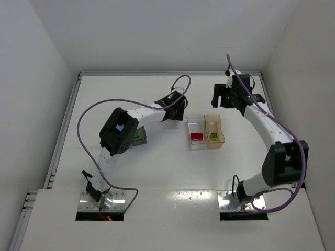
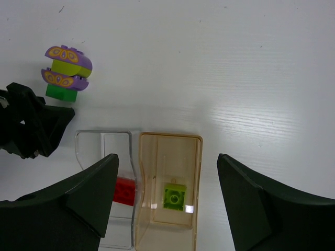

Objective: Sort the legos into containers by color

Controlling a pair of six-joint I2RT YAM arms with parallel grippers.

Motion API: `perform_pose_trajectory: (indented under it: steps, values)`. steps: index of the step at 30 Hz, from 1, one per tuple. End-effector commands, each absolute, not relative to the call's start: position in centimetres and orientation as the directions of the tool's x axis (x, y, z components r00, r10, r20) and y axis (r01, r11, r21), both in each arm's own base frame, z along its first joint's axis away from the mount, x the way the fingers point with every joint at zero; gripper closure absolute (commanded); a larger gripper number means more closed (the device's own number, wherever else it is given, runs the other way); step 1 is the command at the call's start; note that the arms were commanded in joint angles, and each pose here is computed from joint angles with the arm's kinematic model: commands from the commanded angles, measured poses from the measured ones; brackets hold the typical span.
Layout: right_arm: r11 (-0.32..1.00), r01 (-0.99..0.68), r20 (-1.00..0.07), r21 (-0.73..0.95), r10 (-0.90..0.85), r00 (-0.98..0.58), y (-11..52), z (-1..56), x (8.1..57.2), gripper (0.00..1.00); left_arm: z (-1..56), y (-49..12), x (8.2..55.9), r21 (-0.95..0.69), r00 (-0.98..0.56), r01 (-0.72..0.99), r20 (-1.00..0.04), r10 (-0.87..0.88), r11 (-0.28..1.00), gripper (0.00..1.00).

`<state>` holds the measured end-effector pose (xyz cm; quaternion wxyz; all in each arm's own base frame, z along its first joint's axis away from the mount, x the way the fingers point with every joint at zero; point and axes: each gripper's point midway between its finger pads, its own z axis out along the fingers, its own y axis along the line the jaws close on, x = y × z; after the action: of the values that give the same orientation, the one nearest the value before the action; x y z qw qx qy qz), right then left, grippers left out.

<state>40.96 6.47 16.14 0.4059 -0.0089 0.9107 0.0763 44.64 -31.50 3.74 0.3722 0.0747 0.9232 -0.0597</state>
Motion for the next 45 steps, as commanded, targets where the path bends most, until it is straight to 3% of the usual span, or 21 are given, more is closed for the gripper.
perform_pose_trajectory:
  steps: [1,25,30,33,38,41,42,45]
  values:
    - [0.985,-0.073,-0.744,0.158,0.071,-0.664,6.5,16.1,41.5,0.24,4.5,-32.1,45.8,-0.073,-0.695,0.156,-0.717,0.057,0.985,0.39]
    - [0.979,-0.095,-0.723,0.182,0.067,-0.688,7.1,15.0,41.3,0.24,3.9,-32.2,48.6,-0.073,-0.674,0.101,-0.739,0.014,0.992,0.44]
    - [0.979,-0.095,-0.723,0.182,0.067,-0.688,7.1,15.0,41.3,0.24,3.4,-31.3,49.2,-0.062,-0.678,0.089,-0.735,0.015,0.994,0.51]
    - [0.977,-0.100,-0.715,0.188,0.067,-0.696,7.2,14.7,41.2,0.24,3.0,-31.2,48.9,-0.062,-0.687,0.094,-0.727,0.019,0.994,0.60]
    - [0.977,-0.100,-0.715,0.188,0.067,-0.696,7.2,14.7,41.2,0.24,2.9,-31.5,48.4,-0.067,-0.694,0.132,-0.719,0.044,0.989,0.92]
    - [0.959,-0.154,-0.708,0.239,0.064,-0.703,8.5,14.9,40.9,0.24,4.4,-31.9,46.7,-0.081,-0.683,0.259,-0.720,0.123,0.962,1.00]
    - [0.948,-0.179,-0.705,0.263,0.062,-0.707,9.2,15.0,40.7,0.24,3.6,-31.1,45.1,-0.060,-0.696,0.299,-0.697,0.174,0.952,1.00]
    - [0.889,-0.291,-0.683,0.354,0.033,-0.729,11.6,15.1,39.9,0.22,8.6,-31.0,42.8,-0.048,-0.591,0.473,-0.758,0.277,0.880,1.00]
